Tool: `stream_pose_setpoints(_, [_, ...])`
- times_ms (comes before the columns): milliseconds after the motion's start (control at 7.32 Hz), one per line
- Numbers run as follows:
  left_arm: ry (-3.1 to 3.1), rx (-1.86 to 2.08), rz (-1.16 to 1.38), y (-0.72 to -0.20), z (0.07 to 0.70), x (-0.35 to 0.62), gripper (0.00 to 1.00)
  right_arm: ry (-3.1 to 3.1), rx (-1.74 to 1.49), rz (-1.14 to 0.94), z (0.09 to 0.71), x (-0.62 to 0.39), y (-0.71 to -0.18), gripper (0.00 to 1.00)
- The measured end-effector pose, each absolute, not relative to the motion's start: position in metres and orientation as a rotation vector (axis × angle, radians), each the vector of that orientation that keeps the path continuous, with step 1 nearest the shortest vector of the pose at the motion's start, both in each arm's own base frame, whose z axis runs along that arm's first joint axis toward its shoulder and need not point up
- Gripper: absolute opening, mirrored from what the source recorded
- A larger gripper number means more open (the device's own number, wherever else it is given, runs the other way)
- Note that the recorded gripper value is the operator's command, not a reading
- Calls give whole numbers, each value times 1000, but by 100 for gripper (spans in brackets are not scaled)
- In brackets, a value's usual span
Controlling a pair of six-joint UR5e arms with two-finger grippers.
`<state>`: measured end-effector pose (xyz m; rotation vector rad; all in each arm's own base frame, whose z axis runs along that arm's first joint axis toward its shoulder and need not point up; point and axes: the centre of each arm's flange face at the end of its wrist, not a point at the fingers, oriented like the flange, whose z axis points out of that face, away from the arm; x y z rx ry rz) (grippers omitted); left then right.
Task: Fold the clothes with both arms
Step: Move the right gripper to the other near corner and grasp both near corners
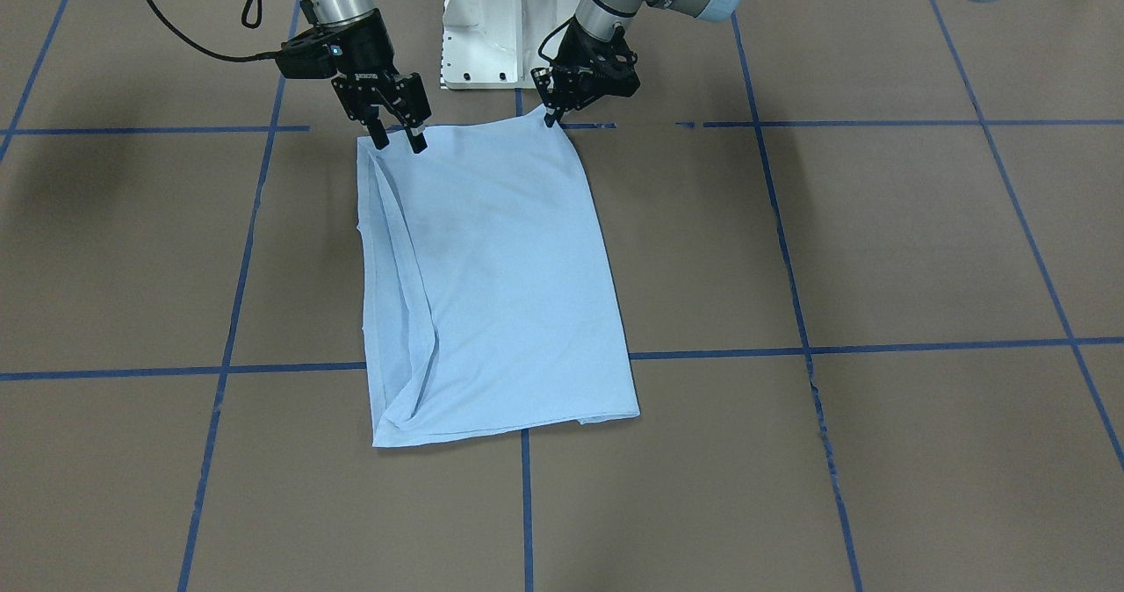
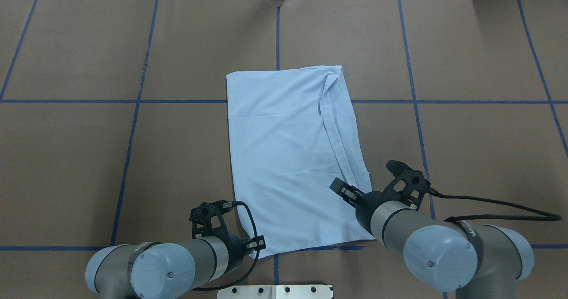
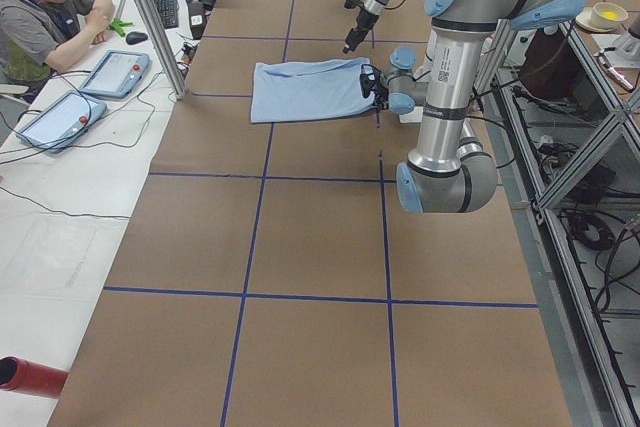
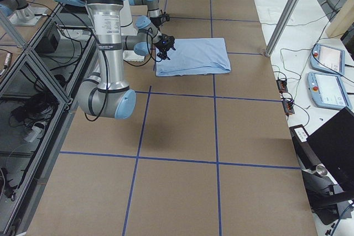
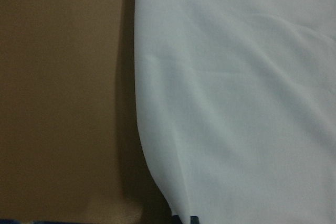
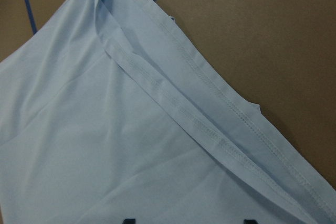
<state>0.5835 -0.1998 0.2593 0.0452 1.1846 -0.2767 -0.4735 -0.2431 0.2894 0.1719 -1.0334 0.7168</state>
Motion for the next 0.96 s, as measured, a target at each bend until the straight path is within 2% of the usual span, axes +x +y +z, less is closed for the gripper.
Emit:
stream_pose_setpoints(546, [1186, 45, -276, -199, 259, 583, 0, -856, 135, 736, 306, -508, -200, 80])
stream_pose_setpoints(956, [1186, 47, -277, -200, 259, 583, 0, -805, 136, 744, 318, -540, -189, 79])
